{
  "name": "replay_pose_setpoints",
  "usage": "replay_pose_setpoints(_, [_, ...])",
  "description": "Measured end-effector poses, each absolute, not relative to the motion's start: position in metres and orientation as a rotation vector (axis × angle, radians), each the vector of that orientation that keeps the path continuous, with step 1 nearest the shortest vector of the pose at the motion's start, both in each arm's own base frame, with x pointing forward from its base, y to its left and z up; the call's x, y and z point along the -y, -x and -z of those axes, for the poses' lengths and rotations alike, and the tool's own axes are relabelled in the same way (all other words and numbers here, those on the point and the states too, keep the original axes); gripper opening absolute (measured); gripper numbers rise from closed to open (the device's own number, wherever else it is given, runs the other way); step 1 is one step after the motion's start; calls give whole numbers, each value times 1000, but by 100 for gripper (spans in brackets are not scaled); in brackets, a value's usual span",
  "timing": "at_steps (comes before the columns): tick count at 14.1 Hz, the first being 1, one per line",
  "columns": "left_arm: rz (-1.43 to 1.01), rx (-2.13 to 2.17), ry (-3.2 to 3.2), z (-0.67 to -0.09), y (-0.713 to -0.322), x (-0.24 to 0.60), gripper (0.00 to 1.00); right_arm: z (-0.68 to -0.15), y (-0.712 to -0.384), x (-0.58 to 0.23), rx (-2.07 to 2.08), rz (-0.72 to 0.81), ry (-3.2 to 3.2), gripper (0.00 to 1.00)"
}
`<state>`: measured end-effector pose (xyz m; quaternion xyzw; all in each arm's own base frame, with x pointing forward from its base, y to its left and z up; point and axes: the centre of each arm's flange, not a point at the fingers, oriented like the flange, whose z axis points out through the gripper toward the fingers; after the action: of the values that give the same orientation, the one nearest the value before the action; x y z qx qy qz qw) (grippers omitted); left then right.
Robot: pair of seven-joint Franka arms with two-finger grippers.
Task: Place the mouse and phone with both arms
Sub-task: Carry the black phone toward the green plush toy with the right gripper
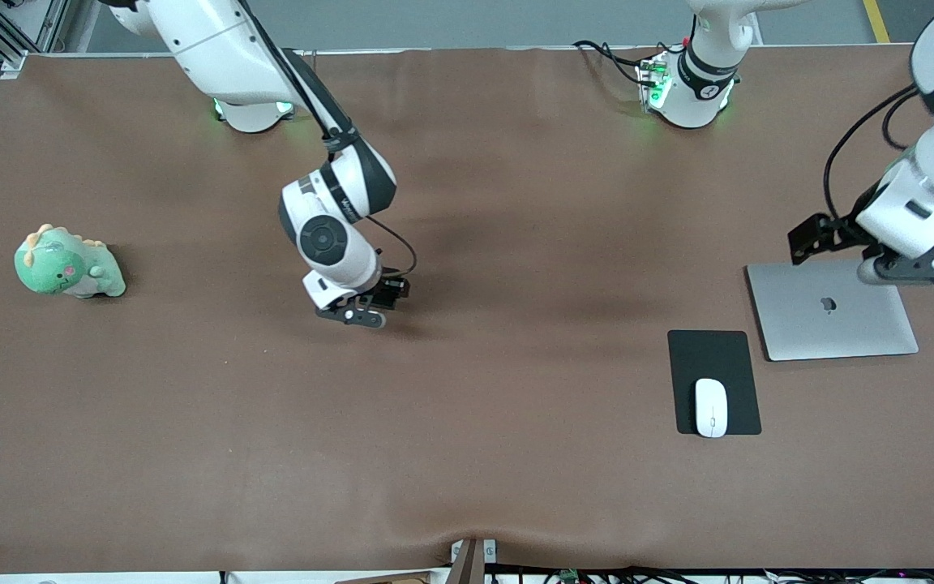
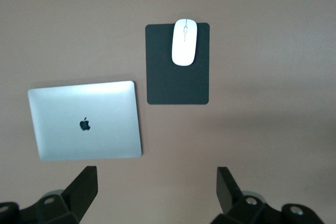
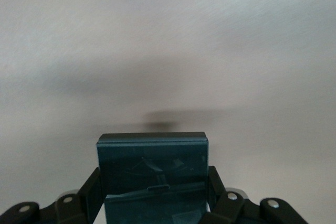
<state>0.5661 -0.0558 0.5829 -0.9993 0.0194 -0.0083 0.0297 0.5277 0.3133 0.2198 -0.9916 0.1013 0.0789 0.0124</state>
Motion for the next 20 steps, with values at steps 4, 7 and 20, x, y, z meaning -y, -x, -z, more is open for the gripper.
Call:
replay_pose_setpoints(4, [-14,-111,3094,-624,-546,39,100,-227,-541,-239,-284,-283,3086,80])
replay_pose_setpoints(7, [2,-144,3097,-641,-542,37,100,-218,-541,-197,-252,-321,3087,80])
replay_pose_setpoints(20, [-59,-167,3106,-642,-536,46,100,-181,-521,5,11,-315,3141,80])
